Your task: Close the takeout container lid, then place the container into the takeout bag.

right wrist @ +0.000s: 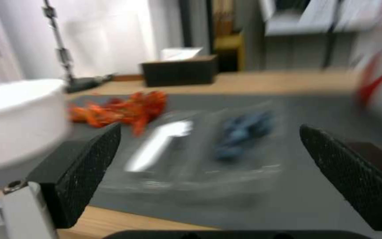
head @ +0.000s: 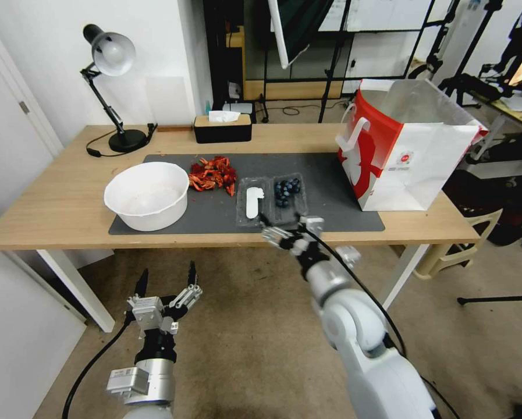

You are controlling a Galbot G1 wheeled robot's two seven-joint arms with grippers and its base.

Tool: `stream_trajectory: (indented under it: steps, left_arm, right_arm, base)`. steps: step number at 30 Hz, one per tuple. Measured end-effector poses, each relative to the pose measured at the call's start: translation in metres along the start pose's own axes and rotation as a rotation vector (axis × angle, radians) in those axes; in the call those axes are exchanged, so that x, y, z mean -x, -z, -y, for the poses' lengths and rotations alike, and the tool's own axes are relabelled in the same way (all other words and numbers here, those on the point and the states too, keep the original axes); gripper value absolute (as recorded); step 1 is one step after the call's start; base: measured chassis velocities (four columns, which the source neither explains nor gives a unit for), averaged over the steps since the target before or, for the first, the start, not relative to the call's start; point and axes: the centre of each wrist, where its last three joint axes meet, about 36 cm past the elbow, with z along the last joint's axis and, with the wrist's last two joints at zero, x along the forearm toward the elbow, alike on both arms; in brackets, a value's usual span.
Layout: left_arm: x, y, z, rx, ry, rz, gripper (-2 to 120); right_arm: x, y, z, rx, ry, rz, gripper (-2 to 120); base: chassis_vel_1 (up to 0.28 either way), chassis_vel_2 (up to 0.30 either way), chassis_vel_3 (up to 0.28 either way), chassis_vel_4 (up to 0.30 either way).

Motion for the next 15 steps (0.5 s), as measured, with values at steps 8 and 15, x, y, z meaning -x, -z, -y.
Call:
stream_trajectory:
  steps: [8, 15]
  left_arm:
    - [0.006, 0.022, 0.011, -0.221, -0.078, -0.088, 100]
    - [0.019, 0.046, 0.018, -0.468, -0.167, -0.203, 100]
  right_arm:
    - [-0.053, -0.004, 0.022, -0.155, -0.099, 0.098, 100]
    - [-0.092, -0.017, 0.025, -0.156, -0.148, 0.1, 100]
  base:
    - [0.0, 0.0, 0.0, 0.0]
    - [0.0, 0.0, 0.0, 0.0]
